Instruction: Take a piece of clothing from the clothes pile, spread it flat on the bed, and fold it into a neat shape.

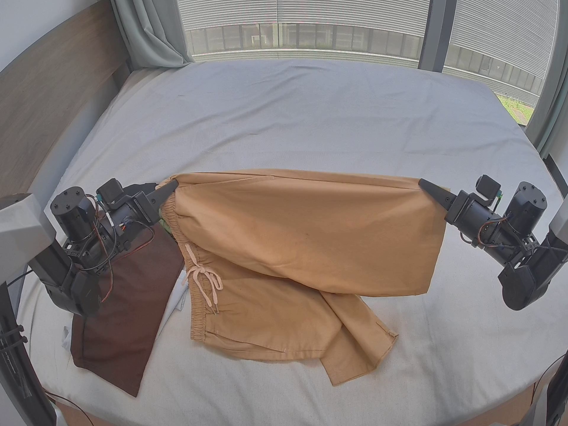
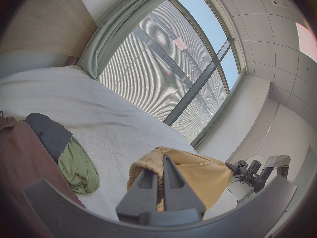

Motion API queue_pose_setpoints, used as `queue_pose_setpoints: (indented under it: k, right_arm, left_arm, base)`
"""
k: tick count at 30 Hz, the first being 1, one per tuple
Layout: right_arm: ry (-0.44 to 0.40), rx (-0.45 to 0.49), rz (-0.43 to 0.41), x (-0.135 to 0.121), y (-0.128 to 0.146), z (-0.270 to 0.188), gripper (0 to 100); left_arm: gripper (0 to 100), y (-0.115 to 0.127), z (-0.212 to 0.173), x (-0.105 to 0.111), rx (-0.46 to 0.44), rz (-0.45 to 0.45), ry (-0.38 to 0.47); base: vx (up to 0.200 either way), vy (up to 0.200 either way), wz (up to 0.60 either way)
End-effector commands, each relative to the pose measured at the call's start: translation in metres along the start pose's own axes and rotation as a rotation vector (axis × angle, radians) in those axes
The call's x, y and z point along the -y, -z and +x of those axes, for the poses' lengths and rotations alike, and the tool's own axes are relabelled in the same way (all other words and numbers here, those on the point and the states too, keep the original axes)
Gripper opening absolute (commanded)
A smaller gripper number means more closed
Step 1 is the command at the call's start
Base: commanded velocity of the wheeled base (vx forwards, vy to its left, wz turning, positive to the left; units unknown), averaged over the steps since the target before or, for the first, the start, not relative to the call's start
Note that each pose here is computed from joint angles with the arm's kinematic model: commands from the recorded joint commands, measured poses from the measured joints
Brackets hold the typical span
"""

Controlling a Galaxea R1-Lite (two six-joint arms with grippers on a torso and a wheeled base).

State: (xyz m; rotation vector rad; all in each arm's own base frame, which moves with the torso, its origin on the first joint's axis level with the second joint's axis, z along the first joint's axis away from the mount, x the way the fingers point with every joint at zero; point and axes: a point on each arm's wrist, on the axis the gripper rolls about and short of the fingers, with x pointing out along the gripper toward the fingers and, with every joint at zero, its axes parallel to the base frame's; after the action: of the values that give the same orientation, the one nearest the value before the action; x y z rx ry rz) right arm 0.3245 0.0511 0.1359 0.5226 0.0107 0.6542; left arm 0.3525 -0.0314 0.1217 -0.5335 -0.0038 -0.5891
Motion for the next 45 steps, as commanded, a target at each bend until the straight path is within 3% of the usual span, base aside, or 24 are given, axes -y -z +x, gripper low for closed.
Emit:
queue_pose_setpoints:
  k: [1,22,45]
  right_arm:
    - [0.008,-0.004,0.004,0.01,0.004,0.007,0]
    - [0.019,0.015,0.002,0.047,0.017,0.041,0]
    - [-0.032,0.085,-0.045,0.074,0.019,0.083,0]
  left_arm:
    - [0,0.006,0.004,-0.004,-0.011,-0.008,-0.002]
    - [0,0.029,0.03,-0.011,-0.001,-0.023,-0.033]
    - [0,0.034,0.049,-0.046,0.074,-0.015,-0.103]
  base:
    - [0.0,0.0,0.0]
    - [0.0,0.0,0.0]
    - [0.0,0.0,0.0]
